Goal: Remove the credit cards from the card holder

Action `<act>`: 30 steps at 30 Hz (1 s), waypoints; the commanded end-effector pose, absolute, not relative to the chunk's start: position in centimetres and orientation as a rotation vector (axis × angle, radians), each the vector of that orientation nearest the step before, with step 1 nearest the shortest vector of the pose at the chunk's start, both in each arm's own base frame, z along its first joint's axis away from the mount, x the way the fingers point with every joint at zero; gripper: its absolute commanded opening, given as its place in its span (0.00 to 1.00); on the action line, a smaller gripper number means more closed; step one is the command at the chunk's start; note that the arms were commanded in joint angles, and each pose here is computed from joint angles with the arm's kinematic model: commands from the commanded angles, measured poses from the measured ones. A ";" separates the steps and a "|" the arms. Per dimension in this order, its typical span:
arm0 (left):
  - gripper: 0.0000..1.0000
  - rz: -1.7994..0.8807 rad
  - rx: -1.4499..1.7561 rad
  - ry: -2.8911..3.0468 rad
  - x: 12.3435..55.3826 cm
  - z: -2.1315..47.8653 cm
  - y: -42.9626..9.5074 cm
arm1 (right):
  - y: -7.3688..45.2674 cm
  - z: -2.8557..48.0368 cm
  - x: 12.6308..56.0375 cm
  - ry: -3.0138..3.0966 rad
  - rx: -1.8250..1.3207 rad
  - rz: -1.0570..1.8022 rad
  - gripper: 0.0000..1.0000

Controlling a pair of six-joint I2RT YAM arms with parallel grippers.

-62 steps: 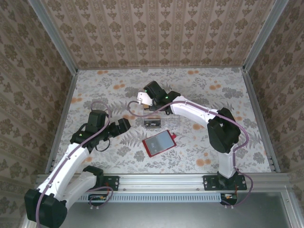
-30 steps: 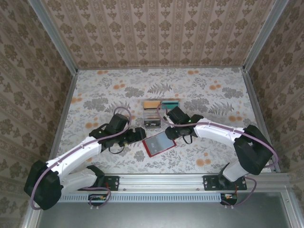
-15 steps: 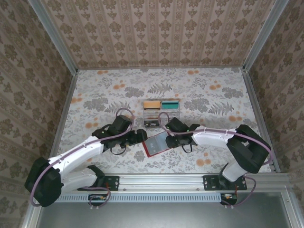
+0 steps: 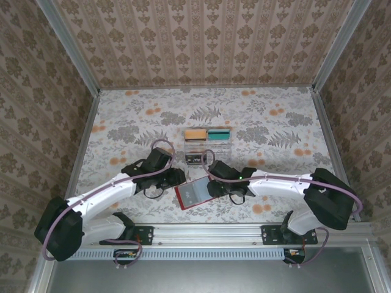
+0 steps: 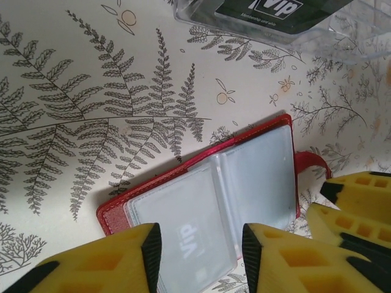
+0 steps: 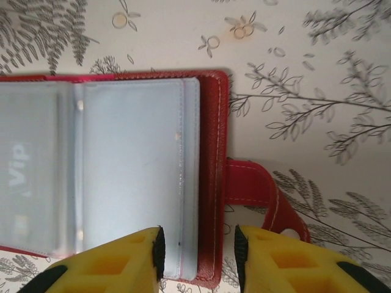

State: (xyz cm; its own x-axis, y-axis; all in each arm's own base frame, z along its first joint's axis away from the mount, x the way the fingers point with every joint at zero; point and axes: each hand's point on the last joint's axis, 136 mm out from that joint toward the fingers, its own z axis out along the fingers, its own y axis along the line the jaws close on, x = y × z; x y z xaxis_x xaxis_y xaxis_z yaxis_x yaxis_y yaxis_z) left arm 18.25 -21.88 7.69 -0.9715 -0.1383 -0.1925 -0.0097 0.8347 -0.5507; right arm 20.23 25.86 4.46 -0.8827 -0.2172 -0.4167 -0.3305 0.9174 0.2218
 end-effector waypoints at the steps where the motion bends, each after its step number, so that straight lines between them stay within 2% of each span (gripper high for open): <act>1: 0.39 -0.817 -0.120 2.871 16.6 6.2 -21.6 | 25.8 6.3 20.7 2.660 -0.384 0.392 0.39; 3: 0.33 -0.797 -0.128 2.910 15.8 5.5 -21.4 | 26.8 6.6 20.5 2.661 -0.406 0.454 0.40; 6: 0.27 -0.790 -0.136 2.950 14.8 4.7 -21.4 | 28.5 6.8 20.3 2.668 -0.430 0.551 0.38; 15: 0.25 -0.778 -0.110 3.032 13.2 2.7 -21.8 | 32.2 6.7 19.8 2.695 -0.440 0.766 0.36; 20: 0.15 -0.745 -0.084 3.062 13.1 1.9 -21.9 | 32.4 6.2 19.7 2.712 -0.440 0.769 0.35; 30: 0.13 -0.657 0.022 3.073 14.6 0.9 -22.4 | 31.1 6.5 19.9 2.706 -0.413 0.708 0.37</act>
State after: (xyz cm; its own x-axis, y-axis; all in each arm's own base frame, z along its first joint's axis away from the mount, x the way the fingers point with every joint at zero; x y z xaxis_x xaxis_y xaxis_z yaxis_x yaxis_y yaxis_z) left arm 14.66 -23.28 1.98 -0.9997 -0.0226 0.0012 -0.0206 0.8849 -0.4652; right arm 19.57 31.24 5.47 -0.9101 -0.2197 -0.3513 -0.3634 0.8305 0.4221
